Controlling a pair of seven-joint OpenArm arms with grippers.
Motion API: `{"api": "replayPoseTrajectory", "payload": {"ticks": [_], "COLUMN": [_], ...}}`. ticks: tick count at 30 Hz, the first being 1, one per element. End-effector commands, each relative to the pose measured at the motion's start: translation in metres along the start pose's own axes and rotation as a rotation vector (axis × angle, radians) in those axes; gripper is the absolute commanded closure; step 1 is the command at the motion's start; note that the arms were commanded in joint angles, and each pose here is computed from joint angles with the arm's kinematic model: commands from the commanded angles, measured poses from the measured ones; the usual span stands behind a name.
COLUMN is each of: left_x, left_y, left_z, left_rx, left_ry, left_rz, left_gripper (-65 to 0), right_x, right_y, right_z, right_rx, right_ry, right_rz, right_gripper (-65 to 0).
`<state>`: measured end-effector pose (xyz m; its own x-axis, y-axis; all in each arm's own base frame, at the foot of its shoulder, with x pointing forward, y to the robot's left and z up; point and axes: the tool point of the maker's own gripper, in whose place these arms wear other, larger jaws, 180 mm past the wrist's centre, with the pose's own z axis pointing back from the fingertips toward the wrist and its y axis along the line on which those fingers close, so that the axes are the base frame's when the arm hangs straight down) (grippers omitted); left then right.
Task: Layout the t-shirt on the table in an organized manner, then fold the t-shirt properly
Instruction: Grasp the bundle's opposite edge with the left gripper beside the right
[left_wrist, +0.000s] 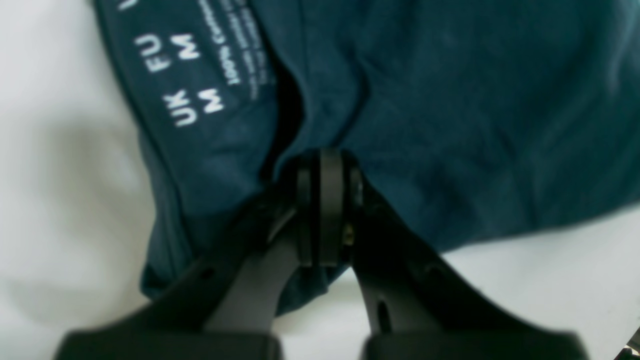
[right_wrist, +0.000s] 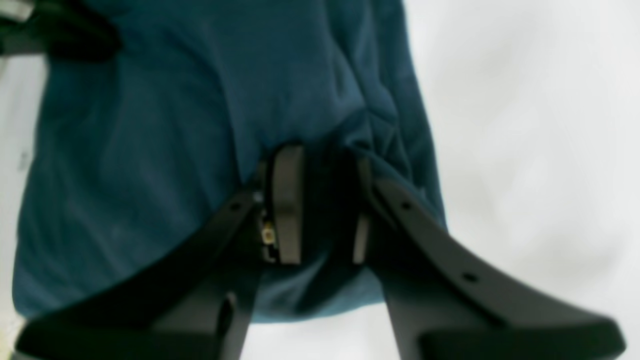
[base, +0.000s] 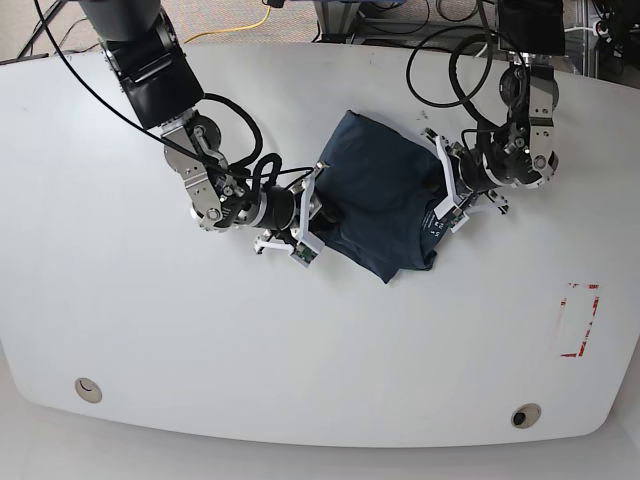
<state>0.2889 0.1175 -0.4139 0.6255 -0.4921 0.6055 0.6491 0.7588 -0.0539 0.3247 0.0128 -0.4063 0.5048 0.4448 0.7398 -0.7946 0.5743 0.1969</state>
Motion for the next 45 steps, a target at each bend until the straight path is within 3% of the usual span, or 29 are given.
{"api": "replayPoseTrajectory", "payload": {"ticks": [1,8,13,16,23,33,45], "left_x": [0.008,0.018,0.053,0.08,0.093,0.071,0.016], "left_y": [0.021,0.034,0.037,0.034,0.021,-0.018,-0.038], "left_z": [0.002,0.005,0.023,0.043,0.065,0.038,-0.005], "left_rx": [0.044,0.078,0.125,0.167,0.202,0.098,-0.02], "left_ry": [0.005,0.004,-0.077,-0.151,-0.217,-0.199,-0.067], "left_rz": [-0.011,-0.033,-0.105,-0.17,-0.211,-0.11,0.04], "left_gripper": [0.0,0.0,0.0,0.0,0.0,0.0,0.0], "right_x": [-0.009,-0.011,0.003,0.027,0.078,0.09,0.052], "right_y": [0.003,0.023,0.034,0.029,0.029,0.006,0.004], "right_z": [0.005,0.007,0.015,0.031,0.048,0.023,0.002], "right_rx": [0.0,0.023,0.023,-0.035,-0.081,-0.074,-0.032], "right_ry": [0.025,0.008,0.015,-0.002,-0.097,-0.124,-0.133], "right_rz": [0.018,0.023,0.077,0.1,0.134,0.049,-0.052], "right_gripper": [-12.4,-12.4,-12.4,-12.4,-12.8,-12.5,-12.4]}}
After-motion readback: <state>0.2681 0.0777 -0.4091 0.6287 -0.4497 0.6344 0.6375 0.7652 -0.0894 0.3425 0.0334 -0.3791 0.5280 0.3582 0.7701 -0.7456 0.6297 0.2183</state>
